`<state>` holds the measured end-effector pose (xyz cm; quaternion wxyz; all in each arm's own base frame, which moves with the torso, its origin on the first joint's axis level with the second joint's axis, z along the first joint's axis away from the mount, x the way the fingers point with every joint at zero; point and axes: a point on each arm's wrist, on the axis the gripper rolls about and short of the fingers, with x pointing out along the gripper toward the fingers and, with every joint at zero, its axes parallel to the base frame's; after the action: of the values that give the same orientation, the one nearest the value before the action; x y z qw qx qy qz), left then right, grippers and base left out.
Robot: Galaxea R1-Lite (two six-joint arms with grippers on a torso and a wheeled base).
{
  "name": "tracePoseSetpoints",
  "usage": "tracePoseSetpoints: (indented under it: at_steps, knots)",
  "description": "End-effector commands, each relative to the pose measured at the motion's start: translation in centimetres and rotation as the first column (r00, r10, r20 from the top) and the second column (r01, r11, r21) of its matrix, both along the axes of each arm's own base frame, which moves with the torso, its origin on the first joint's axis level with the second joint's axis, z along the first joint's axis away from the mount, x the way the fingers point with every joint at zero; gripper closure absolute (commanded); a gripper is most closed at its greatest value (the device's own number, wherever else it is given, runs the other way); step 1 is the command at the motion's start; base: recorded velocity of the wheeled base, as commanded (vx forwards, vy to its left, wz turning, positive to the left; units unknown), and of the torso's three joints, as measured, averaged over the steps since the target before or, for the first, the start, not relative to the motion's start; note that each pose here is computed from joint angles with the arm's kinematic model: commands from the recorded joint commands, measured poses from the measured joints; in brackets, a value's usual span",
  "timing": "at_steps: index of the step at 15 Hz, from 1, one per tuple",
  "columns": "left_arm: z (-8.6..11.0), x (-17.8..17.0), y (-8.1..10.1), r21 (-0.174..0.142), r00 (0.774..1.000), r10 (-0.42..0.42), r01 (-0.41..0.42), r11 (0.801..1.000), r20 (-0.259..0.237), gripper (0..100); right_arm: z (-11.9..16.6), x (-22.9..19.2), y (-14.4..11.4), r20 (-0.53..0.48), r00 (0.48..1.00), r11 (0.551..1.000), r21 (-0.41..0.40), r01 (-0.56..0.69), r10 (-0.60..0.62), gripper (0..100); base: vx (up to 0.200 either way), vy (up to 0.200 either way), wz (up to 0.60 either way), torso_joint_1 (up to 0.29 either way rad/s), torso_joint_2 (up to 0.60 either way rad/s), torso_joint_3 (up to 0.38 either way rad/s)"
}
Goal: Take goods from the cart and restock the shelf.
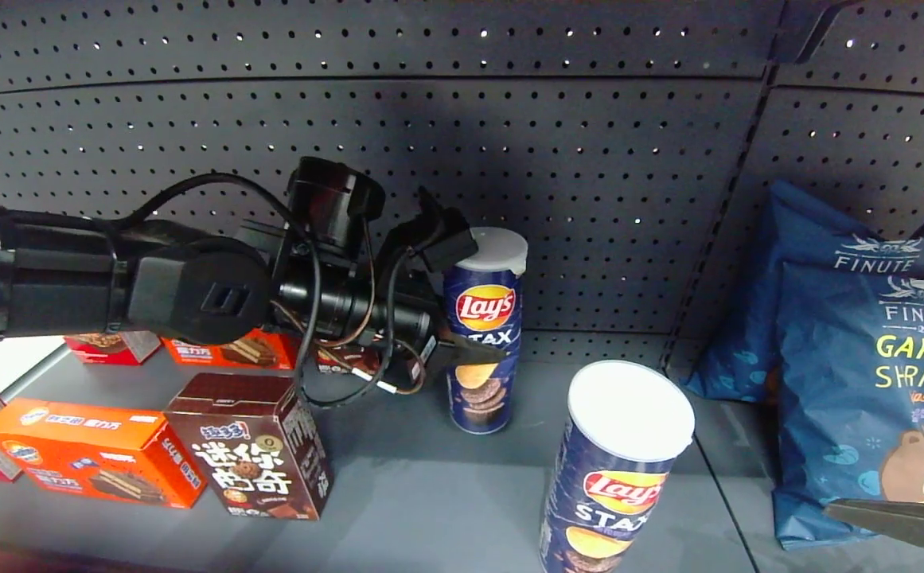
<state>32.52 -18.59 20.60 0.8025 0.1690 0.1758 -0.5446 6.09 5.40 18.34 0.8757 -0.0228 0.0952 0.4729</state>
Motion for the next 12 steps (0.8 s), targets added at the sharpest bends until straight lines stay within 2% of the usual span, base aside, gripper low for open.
tracePoseSetpoints:
  at_steps: [1, 4, 6, 12]
  knots:
    - [-0.4, 0.6, -0.4, 0.008, 1.0, 0.001, -0.001, 1.0, -0.015, 100, 0.1, 0.1, 0.1, -0.001, 1.0, 1.0, -0.001, 0.0, 0.0, 0, 0.0, 0.0, 0.0, 0.0, 0.0, 0.0]
    - [-0.2, 1.4, -0.8, 0.0, 1.0, 0.003, -0.003, 1.0, -0.004, 100, 0.1, 0.2, 0.2, -0.006, 1.0, 1.0, -0.004, -0.001, 0.001, 0, 0.0, 0.0, 0.0, 0.0, 0.0, 0.0]
    - [-0.3, 2.3, -1.2, -0.015, 1.0, 0.015, -0.015, 1.0, -0.02, 100, 0.1, 0.3, 0.3, -0.01, 1.0, 1.0, -0.007, -0.003, 0.003, 0, 0.0, 0.0, 0.0, 0.0, 0.0, 0.0]
    - [-1.1, 3.7, -2.3, -0.021, 1.0, 0.015, -0.015, 1.0, -0.027, 100, 0.0, 0.4, 0.3, -0.014, 1.0, 1.0, -0.011, -0.001, 0.001, 0, 0.0, 0.0, 0.0, 0.0, 0.0, 0.0]
